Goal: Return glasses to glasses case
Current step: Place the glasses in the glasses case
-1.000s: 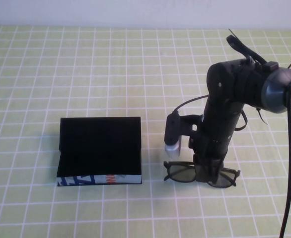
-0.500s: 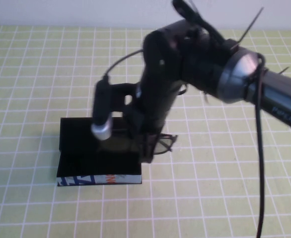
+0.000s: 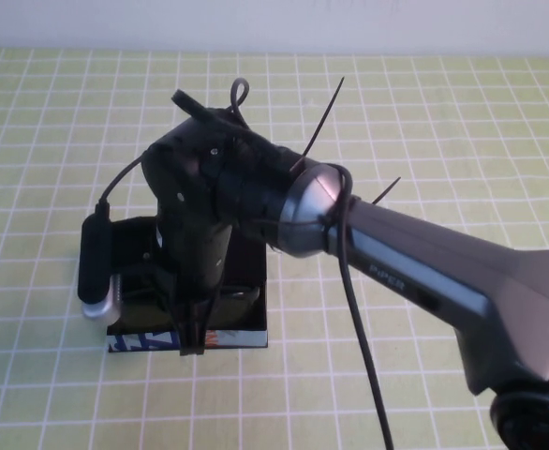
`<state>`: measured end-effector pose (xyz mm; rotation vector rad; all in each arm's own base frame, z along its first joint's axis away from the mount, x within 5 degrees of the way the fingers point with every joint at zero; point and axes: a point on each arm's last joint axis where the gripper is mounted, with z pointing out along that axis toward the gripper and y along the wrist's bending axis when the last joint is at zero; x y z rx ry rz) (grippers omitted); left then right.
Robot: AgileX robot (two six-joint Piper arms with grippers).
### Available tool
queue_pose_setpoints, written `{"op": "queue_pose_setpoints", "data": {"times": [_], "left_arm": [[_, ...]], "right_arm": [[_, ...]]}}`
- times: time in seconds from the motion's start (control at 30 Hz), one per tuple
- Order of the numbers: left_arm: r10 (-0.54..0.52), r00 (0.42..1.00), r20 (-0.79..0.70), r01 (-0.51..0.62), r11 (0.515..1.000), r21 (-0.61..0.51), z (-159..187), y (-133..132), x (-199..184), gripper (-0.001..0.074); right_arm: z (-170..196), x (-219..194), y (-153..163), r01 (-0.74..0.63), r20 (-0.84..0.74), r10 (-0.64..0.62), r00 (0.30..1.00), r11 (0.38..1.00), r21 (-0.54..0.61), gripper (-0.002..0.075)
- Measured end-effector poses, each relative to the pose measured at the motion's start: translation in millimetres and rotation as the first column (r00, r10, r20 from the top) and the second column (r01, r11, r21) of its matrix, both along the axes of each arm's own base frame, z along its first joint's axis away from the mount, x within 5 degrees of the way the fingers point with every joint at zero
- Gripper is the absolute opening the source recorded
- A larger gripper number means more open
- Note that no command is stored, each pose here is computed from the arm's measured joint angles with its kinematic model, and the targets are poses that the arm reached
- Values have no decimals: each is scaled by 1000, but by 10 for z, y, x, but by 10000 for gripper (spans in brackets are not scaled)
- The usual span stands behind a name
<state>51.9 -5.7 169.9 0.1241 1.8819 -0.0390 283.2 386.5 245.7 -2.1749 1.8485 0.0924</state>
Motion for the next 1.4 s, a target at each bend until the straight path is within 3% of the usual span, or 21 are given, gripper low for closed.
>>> {"op": "queue_pose_setpoints", "data": {"times": [0.2, 1.4], "left_arm": [[0, 1000, 0, 0, 1000, 0, 0, 0, 0, -2], [0, 1000, 0, 0, 1000, 0, 0, 0, 0, -2]], "right_arm": [[-150, 37, 34, 4, -9, -4, 1000, 1000, -28, 66], [-243, 100, 77, 73, -28, -74, 997, 997, -23, 66]]}}
